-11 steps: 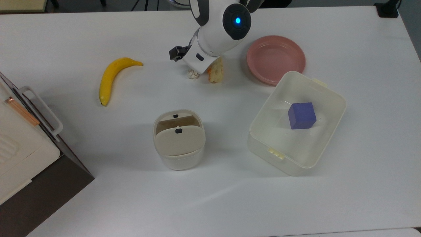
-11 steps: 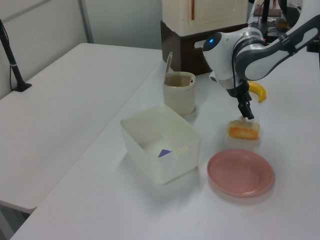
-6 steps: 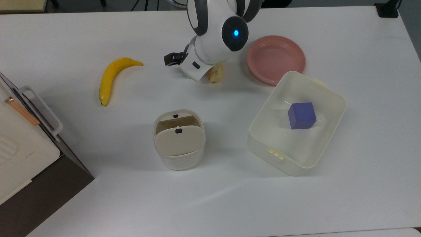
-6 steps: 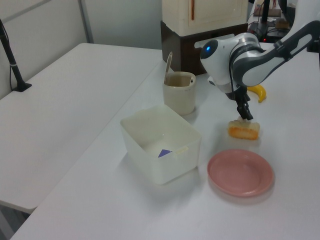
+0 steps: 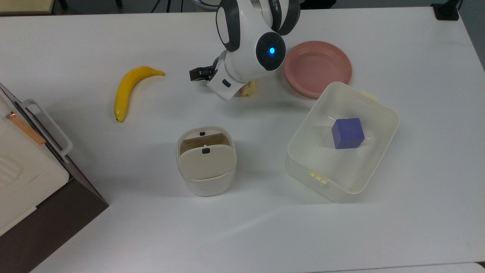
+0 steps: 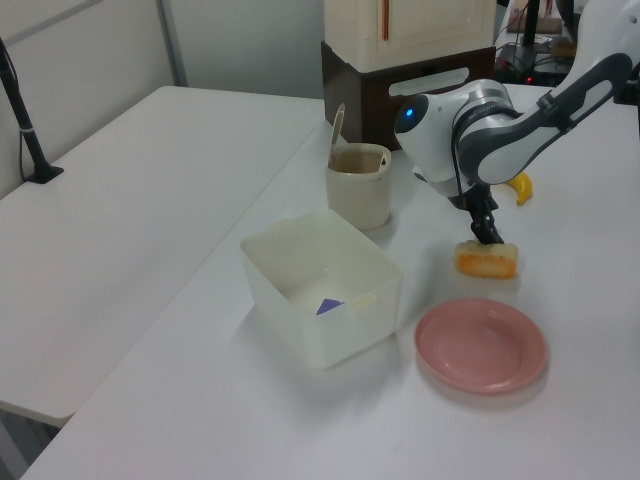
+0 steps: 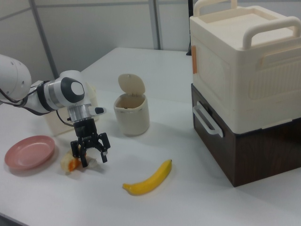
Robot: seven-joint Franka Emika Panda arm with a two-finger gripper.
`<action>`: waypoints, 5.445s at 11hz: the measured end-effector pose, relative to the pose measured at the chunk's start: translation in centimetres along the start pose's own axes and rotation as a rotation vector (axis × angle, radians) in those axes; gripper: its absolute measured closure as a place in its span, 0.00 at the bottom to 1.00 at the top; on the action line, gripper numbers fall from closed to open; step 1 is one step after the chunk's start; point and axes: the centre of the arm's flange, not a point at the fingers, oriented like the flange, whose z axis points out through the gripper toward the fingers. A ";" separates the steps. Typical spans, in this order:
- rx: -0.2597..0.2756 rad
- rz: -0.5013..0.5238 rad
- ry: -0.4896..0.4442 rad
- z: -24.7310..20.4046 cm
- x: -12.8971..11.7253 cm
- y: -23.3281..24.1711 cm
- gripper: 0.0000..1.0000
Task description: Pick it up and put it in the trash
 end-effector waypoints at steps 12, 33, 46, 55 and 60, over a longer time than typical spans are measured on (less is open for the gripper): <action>0.000 0.015 0.024 -1.1 0.9 -0.4 0.94; -0.099 -0.059 0.027 -0.2 2.4 -2.1 0.99; -0.058 -0.047 0.172 -4.5 5.4 -2.0 0.30; -0.047 -0.039 0.198 -5.7 5.4 -1.5 0.34; -0.046 -0.060 0.187 -5.1 5.5 -1.9 0.67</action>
